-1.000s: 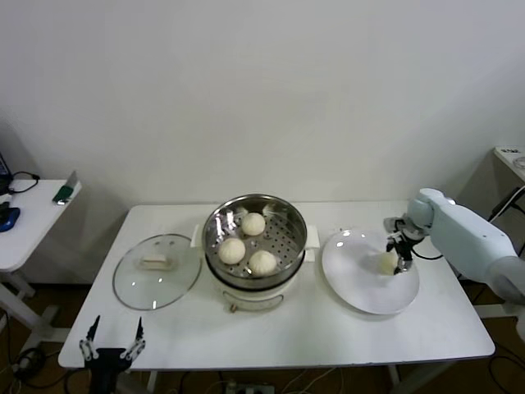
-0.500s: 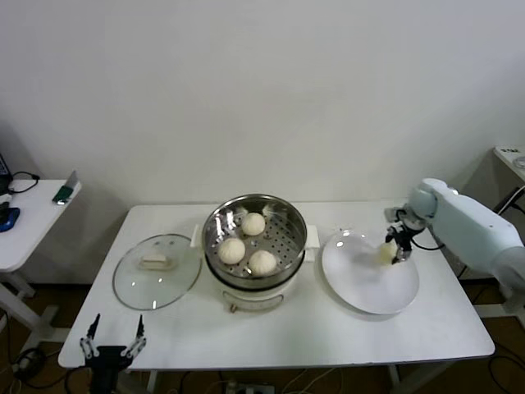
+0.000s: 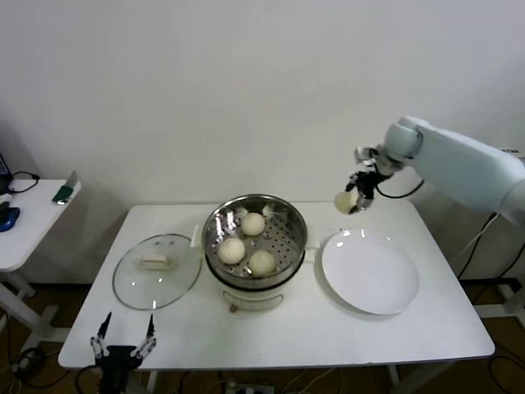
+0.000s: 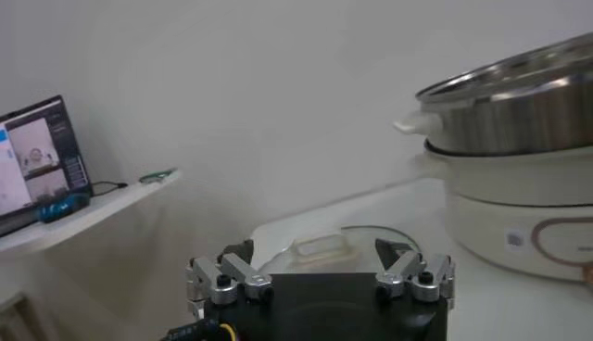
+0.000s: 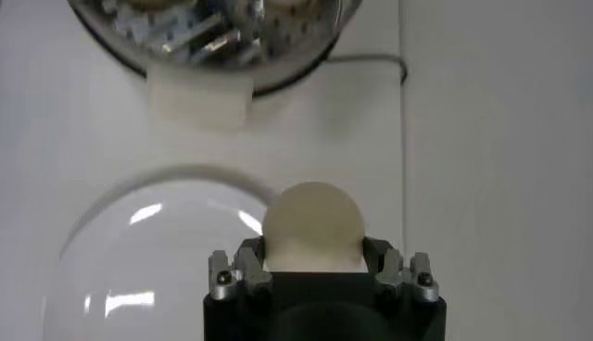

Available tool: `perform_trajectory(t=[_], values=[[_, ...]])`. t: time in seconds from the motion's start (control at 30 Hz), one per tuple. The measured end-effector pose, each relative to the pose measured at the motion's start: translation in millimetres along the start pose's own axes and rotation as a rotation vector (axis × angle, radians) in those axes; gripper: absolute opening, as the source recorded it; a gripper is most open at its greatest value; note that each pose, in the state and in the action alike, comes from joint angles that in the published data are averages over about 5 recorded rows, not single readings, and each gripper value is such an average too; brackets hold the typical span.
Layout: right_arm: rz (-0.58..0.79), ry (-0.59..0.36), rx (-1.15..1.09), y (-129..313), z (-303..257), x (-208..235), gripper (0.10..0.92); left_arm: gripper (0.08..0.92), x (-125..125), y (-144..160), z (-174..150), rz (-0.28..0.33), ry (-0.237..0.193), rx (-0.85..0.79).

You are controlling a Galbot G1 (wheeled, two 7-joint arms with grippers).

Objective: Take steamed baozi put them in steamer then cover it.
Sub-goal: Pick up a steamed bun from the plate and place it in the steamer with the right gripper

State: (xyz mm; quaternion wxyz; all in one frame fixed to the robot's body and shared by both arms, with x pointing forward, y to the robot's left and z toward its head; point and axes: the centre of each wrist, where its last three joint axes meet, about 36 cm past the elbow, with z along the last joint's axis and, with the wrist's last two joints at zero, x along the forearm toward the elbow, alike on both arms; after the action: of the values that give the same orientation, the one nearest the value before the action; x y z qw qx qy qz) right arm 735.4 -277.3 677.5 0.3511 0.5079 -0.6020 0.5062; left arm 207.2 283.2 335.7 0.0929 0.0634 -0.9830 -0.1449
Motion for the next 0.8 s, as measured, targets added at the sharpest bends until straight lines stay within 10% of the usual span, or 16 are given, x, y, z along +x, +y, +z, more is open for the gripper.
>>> perform_trajectory(t=[0.8], values=[[-0.150, 0.013, 0.086, 26.3, -146.0, -64.1, 0.695, 0.823, -8.0, -1.5, -7.7, 0.005, -0.017, 0.072]])
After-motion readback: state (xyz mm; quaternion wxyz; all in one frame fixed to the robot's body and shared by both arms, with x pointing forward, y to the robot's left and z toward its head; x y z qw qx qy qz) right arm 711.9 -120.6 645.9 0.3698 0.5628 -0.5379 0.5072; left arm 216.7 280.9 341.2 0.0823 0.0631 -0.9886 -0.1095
